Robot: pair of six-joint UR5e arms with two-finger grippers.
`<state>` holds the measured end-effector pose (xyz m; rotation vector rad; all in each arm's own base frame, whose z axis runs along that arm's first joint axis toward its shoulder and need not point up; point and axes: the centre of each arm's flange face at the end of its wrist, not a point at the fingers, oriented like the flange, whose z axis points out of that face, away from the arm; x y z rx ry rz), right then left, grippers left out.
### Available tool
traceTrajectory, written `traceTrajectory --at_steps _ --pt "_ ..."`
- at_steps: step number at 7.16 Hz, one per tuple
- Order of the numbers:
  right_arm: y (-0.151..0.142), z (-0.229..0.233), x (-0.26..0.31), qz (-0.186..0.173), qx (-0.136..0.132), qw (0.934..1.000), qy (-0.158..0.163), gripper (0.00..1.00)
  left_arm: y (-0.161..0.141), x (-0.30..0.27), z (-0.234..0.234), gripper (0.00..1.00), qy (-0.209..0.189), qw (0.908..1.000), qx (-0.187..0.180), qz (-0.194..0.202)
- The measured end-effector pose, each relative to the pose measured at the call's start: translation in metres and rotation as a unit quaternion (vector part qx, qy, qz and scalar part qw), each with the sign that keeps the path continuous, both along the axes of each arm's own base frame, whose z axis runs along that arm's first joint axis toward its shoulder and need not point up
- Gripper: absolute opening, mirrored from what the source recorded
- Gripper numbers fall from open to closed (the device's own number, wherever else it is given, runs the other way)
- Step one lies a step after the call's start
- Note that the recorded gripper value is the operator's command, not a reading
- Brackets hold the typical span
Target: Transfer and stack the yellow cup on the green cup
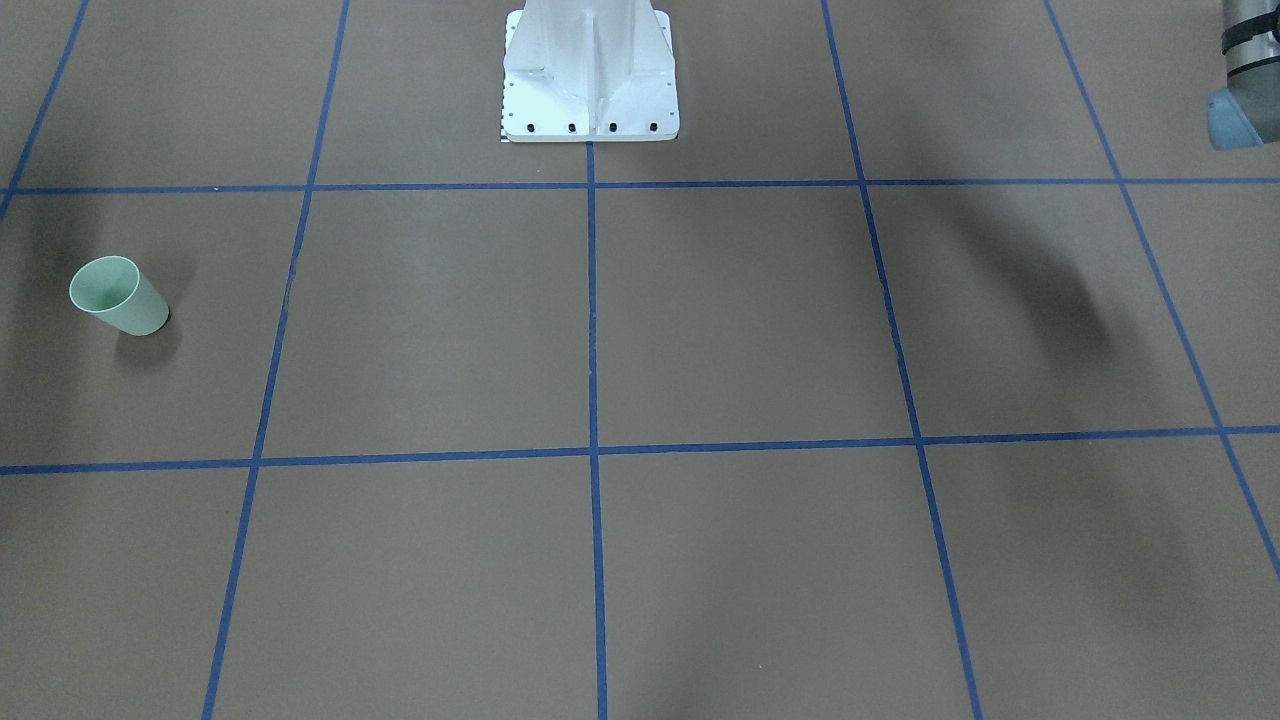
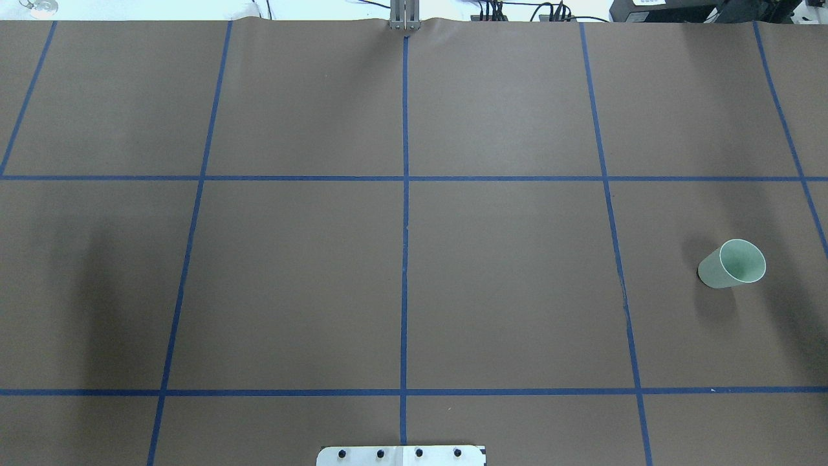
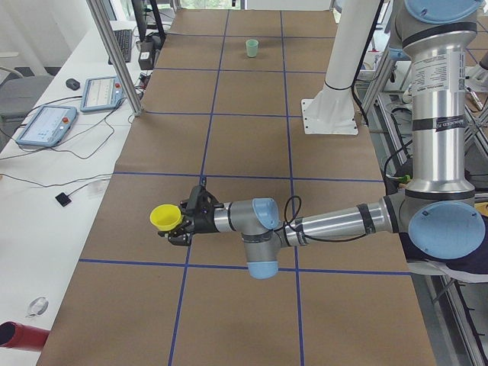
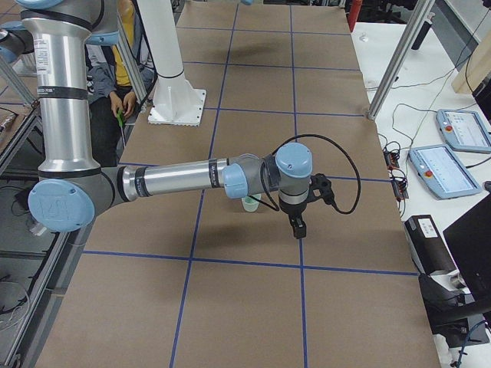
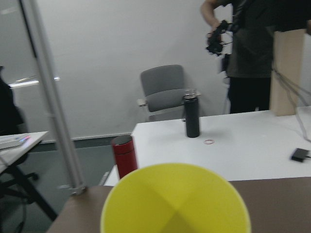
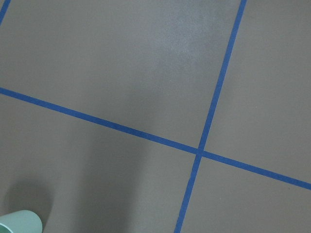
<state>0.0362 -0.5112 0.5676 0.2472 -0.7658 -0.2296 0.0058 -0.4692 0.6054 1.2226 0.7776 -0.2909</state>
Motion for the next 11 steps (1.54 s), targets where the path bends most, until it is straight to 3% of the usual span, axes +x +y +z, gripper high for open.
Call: traceTrajectory --at_steps 1,2,3,4,6,9,11 --pt "-0.002 -0.007 0.000 0.000 0.007 1.0000 -0.001 1.00 -0.002 0.014 -0.042 0.10 0.016 0.9963 0.054 0.064" --pt "-0.007 -0.019 -0.001 0.000 0.018 0.9998 -0.004 1.00 0.001 0.024 -0.086 0.09 0.010 0.9863 0.114 0.118" --pt "-0.014 -0.032 -0.003 -0.003 0.028 0.9995 -0.013 1.00 0.004 0.032 -0.128 0.08 -0.010 0.9721 0.177 0.154" --pt "-0.023 -0.051 -0.009 -0.011 0.041 0.9984 -0.036 1.00 0.008 0.046 -0.162 0.00 -0.022 0.9561 0.226 0.186" --pt "-0.042 -0.101 -0.034 -0.027 0.054 0.9938 -0.093 1.00 0.013 0.095 -0.198 0.03 -0.018 0.9261 0.276 0.257" --pt "-0.046 -0.222 -0.124 -0.018 0.012 0.9877 -0.155 1.00 0.023 0.188 -0.253 0.04 -0.008 0.8726 0.354 0.337" --pt "-0.037 -0.308 -0.200 -0.013 -0.011 0.9842 -0.176 1.00 0.033 0.228 -0.260 0.03 -0.026 0.8513 0.378 0.363"
